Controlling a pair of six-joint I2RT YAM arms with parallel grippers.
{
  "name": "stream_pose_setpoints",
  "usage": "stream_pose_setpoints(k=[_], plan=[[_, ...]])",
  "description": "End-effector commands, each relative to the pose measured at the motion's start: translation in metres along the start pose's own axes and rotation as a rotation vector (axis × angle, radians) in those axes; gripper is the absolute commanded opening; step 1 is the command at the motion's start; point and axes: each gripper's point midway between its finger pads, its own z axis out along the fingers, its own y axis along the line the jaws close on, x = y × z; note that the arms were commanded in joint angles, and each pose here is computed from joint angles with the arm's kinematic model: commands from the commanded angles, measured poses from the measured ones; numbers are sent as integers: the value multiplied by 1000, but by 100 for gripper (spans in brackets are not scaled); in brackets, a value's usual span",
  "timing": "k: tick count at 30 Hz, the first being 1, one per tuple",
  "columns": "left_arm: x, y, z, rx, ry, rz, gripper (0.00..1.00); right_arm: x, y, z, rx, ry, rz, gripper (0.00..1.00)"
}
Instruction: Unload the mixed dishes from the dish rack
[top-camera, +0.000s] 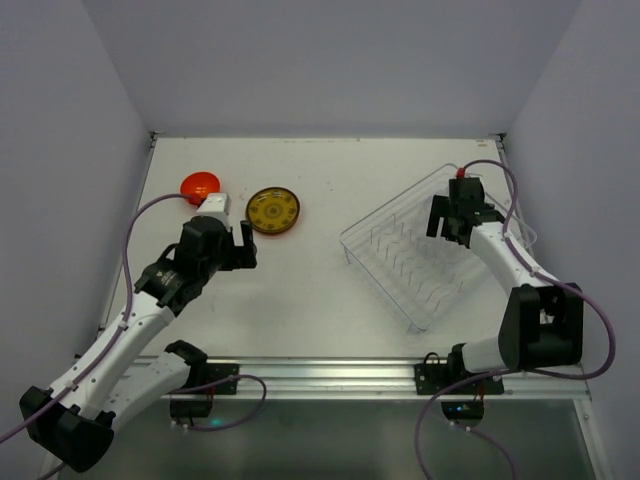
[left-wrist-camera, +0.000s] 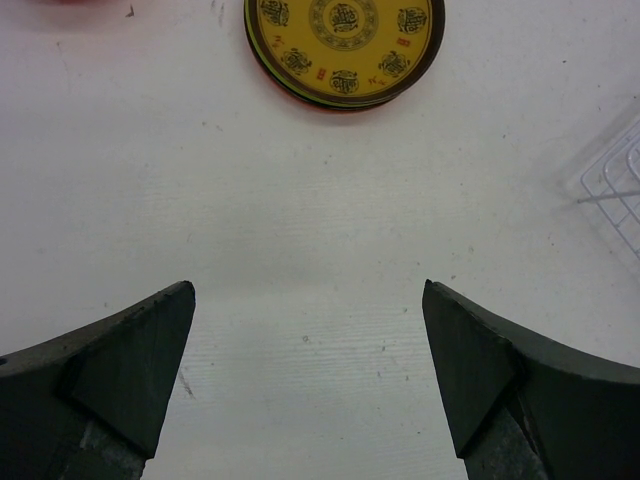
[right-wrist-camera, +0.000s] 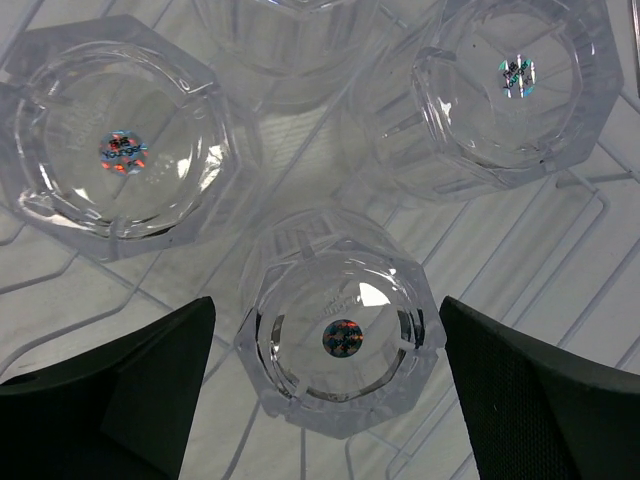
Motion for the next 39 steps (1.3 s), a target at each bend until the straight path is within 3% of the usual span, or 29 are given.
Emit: stream_pose_setpoints(k=[1,8,12,18,28,30,33,35,36,37,38,39], plan=[[-9,-3,0,7,-28,14,100,-4,-10,8,71,-20,21,95],[-8,-1,0,-1,-27,13,100,-2,-13,8,96,-53,103,91],[-9,-1,-1,-2,-34,10,100,0,-16,5,106,-82,154,61],[-8,1,1,-18,-25,11,100,-6,-15,-11,74,-116,191,35],[-15,-6,-8,41,-61,18,100,-38,-24,-85,-38,-317,284,23],[-22,-19,-18,125,-85,37,100,-47,-18,-115,-138,-403,311,21],[-37,-44,-42,285,-151,-11,100,-50,23,-154,-454,-490,286,22],[-31,-80,-60,511,-148,-65,100,-44,54,-198,-725,-551,222,23],[-55,-102,-84,677,-277,-82,100,-41,63,-213,-813,-551,220,23],[-47,-128,-106,884,-269,-60,100,-35,71,-226,-896,-555,205,23],[-51,-141,-121,1003,-274,-141,100,-31,86,-248,-1040,-563,163,23],[-58,-153,-133,1145,-369,-147,100,-26,94,-260,-1128,-534,194,23]])
